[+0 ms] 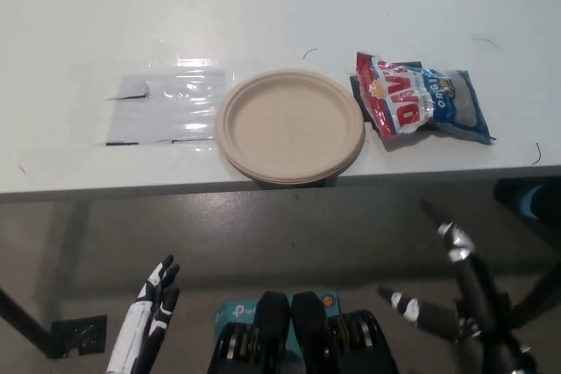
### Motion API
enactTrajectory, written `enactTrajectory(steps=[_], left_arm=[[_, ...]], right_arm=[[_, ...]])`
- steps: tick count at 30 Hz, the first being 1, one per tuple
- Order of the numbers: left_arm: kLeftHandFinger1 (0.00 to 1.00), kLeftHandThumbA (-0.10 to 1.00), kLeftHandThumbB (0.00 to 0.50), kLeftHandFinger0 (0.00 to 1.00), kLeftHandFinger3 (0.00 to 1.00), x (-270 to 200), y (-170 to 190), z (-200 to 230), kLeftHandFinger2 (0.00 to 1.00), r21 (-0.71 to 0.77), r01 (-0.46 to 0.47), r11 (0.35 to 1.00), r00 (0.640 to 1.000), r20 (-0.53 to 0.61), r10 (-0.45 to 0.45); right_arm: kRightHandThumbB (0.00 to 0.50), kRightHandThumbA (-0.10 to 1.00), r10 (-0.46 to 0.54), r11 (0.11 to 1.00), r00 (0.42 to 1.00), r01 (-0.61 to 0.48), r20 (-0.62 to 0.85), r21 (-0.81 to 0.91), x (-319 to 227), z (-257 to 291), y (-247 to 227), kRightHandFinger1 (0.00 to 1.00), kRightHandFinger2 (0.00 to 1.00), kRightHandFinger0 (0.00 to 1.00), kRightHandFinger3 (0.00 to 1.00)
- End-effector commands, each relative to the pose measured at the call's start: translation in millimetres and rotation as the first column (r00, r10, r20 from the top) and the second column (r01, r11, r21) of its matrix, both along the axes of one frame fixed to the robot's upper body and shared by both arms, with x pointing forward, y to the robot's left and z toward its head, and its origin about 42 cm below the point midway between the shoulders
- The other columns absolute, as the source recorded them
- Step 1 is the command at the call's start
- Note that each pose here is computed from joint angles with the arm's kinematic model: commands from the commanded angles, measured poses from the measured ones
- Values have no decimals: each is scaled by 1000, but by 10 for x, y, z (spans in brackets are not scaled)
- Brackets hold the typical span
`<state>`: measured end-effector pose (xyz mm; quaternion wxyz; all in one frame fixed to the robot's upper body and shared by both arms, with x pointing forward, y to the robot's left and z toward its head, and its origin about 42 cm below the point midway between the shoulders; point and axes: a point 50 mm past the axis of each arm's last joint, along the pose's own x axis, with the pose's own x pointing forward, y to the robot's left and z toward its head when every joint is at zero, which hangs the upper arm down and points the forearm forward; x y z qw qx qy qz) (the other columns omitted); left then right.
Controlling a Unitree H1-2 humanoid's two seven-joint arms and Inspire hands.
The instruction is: The robot picks up a small bag of sunflower seeds on the right hand side and take it to the empty plate on the left hand side then pours some sunflower seeds on to the plate.
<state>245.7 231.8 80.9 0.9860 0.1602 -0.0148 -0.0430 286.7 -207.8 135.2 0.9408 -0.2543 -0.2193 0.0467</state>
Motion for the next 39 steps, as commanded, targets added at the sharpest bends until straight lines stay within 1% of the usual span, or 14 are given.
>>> enactTrajectory(steps=[1,3,6,8,13,14,15,19,21,24,27,30,34,39], left_arm=[[1000,1000,126,1000,1000,51,11,122,1000,-18,17,1000,995,102,-15],[1000,1000,125,1000,1000,50,10,122,1000,-16,18,1000,995,97,-16],[1000,1000,139,1000,1000,60,11,114,1000,-11,15,1000,995,95,-13],[1000,1000,144,1000,1000,58,15,107,1000,-17,10,1000,996,92,-8],[1000,1000,145,1000,1000,73,11,124,1000,-15,5,1000,995,98,-4],[1000,1000,153,1000,1000,73,14,117,1000,-15,4,1000,995,95,-3],[1000,1000,154,1000,1000,71,20,108,1000,-15,4,1000,996,92,-3],[1000,1000,140,1000,1000,61,19,107,1000,-15,7,1000,996,84,-5],[1000,1000,137,1000,1000,59,21,100,1000,-11,5,1000,996,84,-4],[1000,1000,143,1000,1000,57,21,97,1000,-15,4,1000,996,86,-3],[1000,1000,150,1000,1000,59,23,103,1000,-13,3,1000,996,85,-2],[1000,1000,149,1000,1000,61,25,99,1000,-13,3,1000,996,85,-1],[1000,1000,151,1000,1000,61,26,90,1000,-13,2,1000,997,83,-1],[1000,1000,142,1000,1000,66,33,95,1000,-11,0,1000,997,83,1]], right_arm=[[251,928,-77,994,984,89,160,-69,277,515,-114,1000,1000,1000,1000],[244,834,-98,990,982,112,160,-82,423,676,-171,1000,1000,1000,1000],[252,780,-114,986,981,131,158,-104,621,862,-250,1000,1000,1000,1000],[261,750,-121,982,982,140,147,-129,790,971,-303,1000,1000,1000,1000],[276,731,-148,966,982,169,120,-195,1059,1143,-397,1000,1000,1000,1000],[296,720,-156,961,981,177,112,-213,1133,1180,-417,1000,1000,1000,1000],[310,740,-165,952,981,184,97,-243,1219,1219,-437,1000,1000,1000,1000],[311,756,-170,932,984,178,54,-314,1412,1260,-486,1000,1000,1000,1000],[318,812,-183,915,982,185,41,-359,1495,1262,-507,1000,1000,1000,1000],[325,812,-195,903,981,190,28,-386,1605,1271,-529,1000,1000,1000,1000],[319,800,-198,895,980,184,8,-407,1658,1256,-533,1000,1000,1000,1000],[358,833,-199,886,980,178,-4,-428,1696,1238,-534,1000,1000,1000,1000],[364,850,-193,879,981,160,-28,-450,1747,1193,-539,1000,1000,1000,1000],[393,886,-205,850,977,145,-65,-507,1819,1176,-545,1000,1000,1000,1000]])
